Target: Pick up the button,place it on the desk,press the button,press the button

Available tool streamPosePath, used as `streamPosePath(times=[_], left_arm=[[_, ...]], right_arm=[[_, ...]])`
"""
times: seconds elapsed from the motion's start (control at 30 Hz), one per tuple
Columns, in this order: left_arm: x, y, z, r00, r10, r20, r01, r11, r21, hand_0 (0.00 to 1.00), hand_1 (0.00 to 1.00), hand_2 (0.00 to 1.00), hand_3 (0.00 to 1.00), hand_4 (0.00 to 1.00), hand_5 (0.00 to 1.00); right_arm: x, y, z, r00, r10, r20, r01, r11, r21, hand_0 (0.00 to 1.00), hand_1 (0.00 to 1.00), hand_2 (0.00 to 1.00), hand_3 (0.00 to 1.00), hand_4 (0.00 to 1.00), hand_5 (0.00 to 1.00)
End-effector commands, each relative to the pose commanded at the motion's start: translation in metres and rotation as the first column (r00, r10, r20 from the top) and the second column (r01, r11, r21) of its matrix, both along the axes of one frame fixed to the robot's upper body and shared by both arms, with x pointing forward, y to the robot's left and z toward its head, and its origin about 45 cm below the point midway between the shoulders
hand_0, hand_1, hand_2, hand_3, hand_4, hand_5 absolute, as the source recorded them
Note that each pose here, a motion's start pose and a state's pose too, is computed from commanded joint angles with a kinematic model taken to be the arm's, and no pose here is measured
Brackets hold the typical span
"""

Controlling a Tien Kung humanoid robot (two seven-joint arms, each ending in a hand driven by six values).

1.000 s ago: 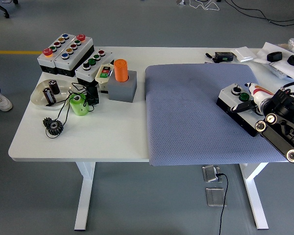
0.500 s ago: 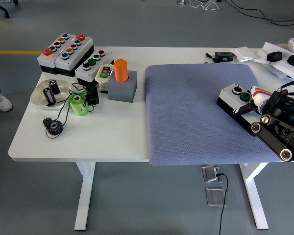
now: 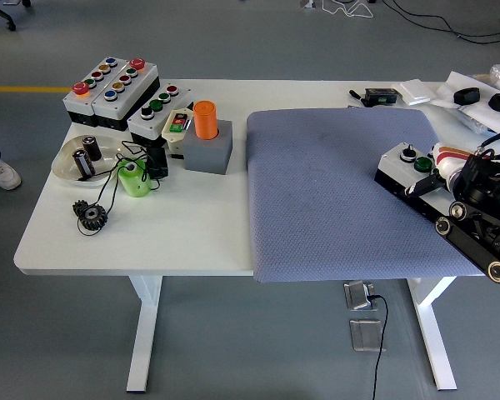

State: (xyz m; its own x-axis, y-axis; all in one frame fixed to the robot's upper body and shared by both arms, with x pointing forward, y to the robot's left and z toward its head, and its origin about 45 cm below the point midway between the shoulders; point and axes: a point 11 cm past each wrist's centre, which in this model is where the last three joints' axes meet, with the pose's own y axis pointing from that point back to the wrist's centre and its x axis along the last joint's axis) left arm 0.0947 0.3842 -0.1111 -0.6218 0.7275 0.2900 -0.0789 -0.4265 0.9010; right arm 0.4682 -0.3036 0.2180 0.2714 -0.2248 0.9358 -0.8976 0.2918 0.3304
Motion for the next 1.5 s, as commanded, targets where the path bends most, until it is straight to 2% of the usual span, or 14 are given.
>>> streamPosePath(times=[0.03, 0.07, 0.23, 0.27, 0.47, 0.67, 0.83, 0.9, 1.03, 1.07, 1.2, 1.27, 1.37, 1.5], left_arm=[[0.0001, 0.000, 0.000, 1.000, 0.000, 0.000, 0.000, 1.000, 0.000, 0.665, 0.708, 0.723, 0.521, 0.333, 0.957], [0.0002, 0.000, 0.000, 1.000, 0.001, 0.001, -0.001, 1.000, 0.000, 0.666, 0.709, 0.722, 0.521, 0.332, 0.956], [0.0013, 0.000, 0.000, 1.000, 0.006, 0.007, -0.006, 1.000, 0.000, 0.666, 0.709, 0.722, 0.521, 0.332, 0.956], [0.0015, 0.000, 0.000, 1.000, 0.006, 0.008, -0.006, 1.000, 0.000, 0.666, 0.709, 0.722, 0.521, 0.332, 0.955], [0.0025, 0.000, 0.001, 1.000, 0.006, 0.010, -0.006, 1.000, 0.000, 0.665, 0.709, 0.723, 0.521, 0.332, 0.956], [0.0030, 0.000, 0.001, 1.000, 0.005, 0.009, -0.005, 1.000, 0.000, 0.665, 0.709, 0.723, 0.521, 0.330, 0.954], [0.0045, 0.000, 0.001, 1.000, 0.008, 0.012, -0.008, 1.000, -0.001, 0.665, 0.709, 0.723, 0.521, 0.330, 0.954], [0.0046, 0.001, 0.001, 1.000, 0.006, 0.012, -0.006, 1.000, 0.001, 0.665, 0.709, 0.723, 0.521, 0.331, 0.955], [0.0058, 0.000, 0.001, 1.000, 0.008, 0.013, -0.008, 1.000, 0.001, 0.665, 0.709, 0.723, 0.521, 0.331, 0.955], [0.0060, 0.000, 0.001, 1.000, 0.007, 0.013, -0.007, 1.000, 0.002, 0.665, 0.709, 0.723, 0.521, 0.331, 0.953], [0.0056, 0.000, 0.001, 1.000, 0.009, 0.012, -0.009, 1.000, 0.001, 0.665, 0.709, 0.723, 0.521, 0.331, 0.953], [0.0062, 0.000, 0.001, 1.000, 0.009, 0.013, -0.009, 1.000, 0.001, 0.663, 0.708, 0.722, 0.520, 0.331, 0.955], [0.0070, 0.000, 0.002, 1.000, 0.010, 0.015, -0.010, 1.000, 0.001, 0.663, 0.708, 0.722, 0.520, 0.331, 0.955], [0.0082, -0.001, 0.002, 1.000, 0.011, 0.018, -0.011, 1.000, 0.000, 0.662, 0.707, 0.721, 0.520, 0.330, 0.954]], right_arm=[[0.000, 0.000, 0.001, 1.000, -0.002, 0.010, 0.002, 1.000, 0.005, 0.372, 0.120, 0.252, 0.429, 0.801, 0.135], [0.000, 0.000, 0.003, 1.000, 0.006, 0.025, -0.006, 1.000, 0.013, 0.285, 0.031, 0.199, 0.417, 0.721, 0.124], [0.002, 0.004, 0.012, 0.994, 0.040, 0.098, -0.045, 0.998, 0.047, 0.285, 0.031, 0.199, 0.417, 0.721, 0.124], [0.002, 0.005, 0.014, 0.993, 0.051, 0.111, -0.057, 0.997, 0.054, 0.257, 0.012, 0.188, 0.419, 0.658, 0.116], [0.002, 0.013, 0.020, 0.979, 0.130, 0.156, -0.143, 0.987, 0.073, 0.240, 0.006, 0.176, 0.416, 0.620, 0.112], [0.000, 0.030, 0.025, 0.945, 0.273, 0.182, -0.287, 0.956, 0.058, 0.239, 0.002, 0.177, 0.420, 0.597, 0.108], [-0.002, 0.047, 0.031, 0.878, 0.441, 0.183, -0.454, 0.890, 0.033, 0.239, 0.002, 0.177, 0.420, 0.597, 0.108], [-0.004, 0.053, 0.031, 0.837, 0.521, 0.169, -0.531, 0.847, 0.017, 0.237, 0.005, 0.184, 0.423, 0.582, 0.114], [-0.008, 0.061, 0.027, 0.774, 0.619, 0.133, -0.628, 0.777, 0.045, 0.237, 0.005, 0.184, 0.423, 0.582, 0.114], [-0.010, 0.063, 0.025, 0.760, 0.638, 0.127, -0.647, 0.761, 0.046, 0.225, 0.014, 0.182, 0.412, 0.451, 0.279], [-0.016, 0.070, 0.021, 0.678, 0.726, 0.110, -0.733, 0.679, 0.037, 0.225, 0.014, 0.182, 0.412, 0.451, 0.279], [-0.018, 0.073, 0.021, 0.648, 0.753, 0.113, -0.760, 0.649, 0.029, 0.220, 0.017, 0.184, 0.413, 0.429, 0.279], [-0.019, 0.074, 0.018, 0.617, 0.780, 0.103, -0.785, 0.619, 0.010, 0.220, 0.017, 0.184, 0.413, 0.429, 0.279], [-0.017, 0.070, 0.018, 0.610, 0.785, 0.103, -0.789, 0.614, -0.005, 0.227, 0.024, 0.190, 0.418, 0.422, 0.278]])
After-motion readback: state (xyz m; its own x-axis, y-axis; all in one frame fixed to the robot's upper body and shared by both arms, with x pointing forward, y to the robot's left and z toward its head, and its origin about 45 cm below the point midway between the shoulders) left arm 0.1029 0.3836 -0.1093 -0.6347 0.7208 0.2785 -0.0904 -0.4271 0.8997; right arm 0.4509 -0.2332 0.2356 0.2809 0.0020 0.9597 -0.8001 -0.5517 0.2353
